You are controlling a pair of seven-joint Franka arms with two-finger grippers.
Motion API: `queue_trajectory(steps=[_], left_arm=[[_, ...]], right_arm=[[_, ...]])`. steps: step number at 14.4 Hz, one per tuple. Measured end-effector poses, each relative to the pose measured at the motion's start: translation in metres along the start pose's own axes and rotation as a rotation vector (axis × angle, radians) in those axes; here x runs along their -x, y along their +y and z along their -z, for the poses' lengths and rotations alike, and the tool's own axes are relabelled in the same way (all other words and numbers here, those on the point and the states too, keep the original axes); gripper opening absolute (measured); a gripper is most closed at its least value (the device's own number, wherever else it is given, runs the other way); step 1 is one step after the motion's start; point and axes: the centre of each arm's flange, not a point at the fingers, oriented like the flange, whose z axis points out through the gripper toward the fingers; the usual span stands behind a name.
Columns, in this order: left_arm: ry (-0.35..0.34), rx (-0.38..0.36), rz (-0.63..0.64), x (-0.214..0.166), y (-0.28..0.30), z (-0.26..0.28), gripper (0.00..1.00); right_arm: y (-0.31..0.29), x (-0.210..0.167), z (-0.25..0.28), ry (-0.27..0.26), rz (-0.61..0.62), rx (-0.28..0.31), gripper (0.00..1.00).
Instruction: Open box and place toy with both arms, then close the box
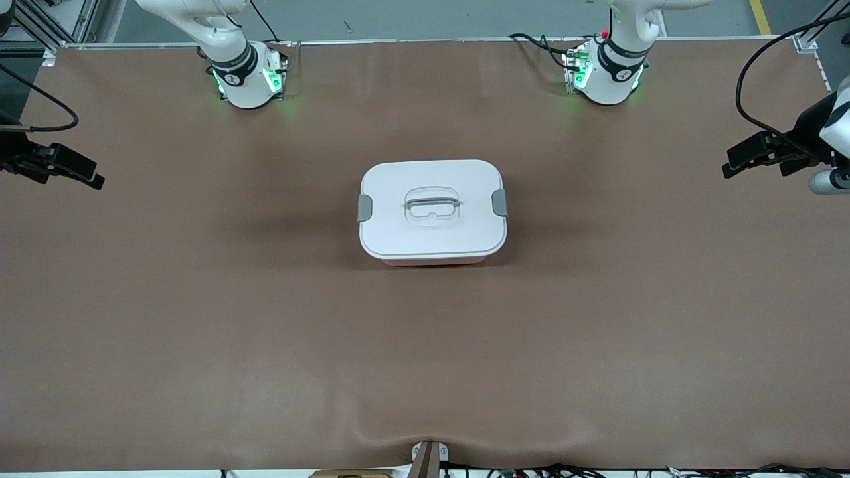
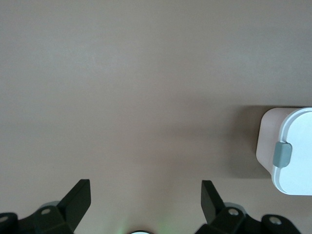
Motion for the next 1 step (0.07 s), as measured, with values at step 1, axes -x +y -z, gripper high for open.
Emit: queue_trajectory(steps=[1], left_arm=[[0.002,-0.01,0.001,-0.0002,-0.0011,0.0002,1.0]], right_arm=[[0.0,0.0,-0.0001,0.0,0.0,0.0,1.0]])
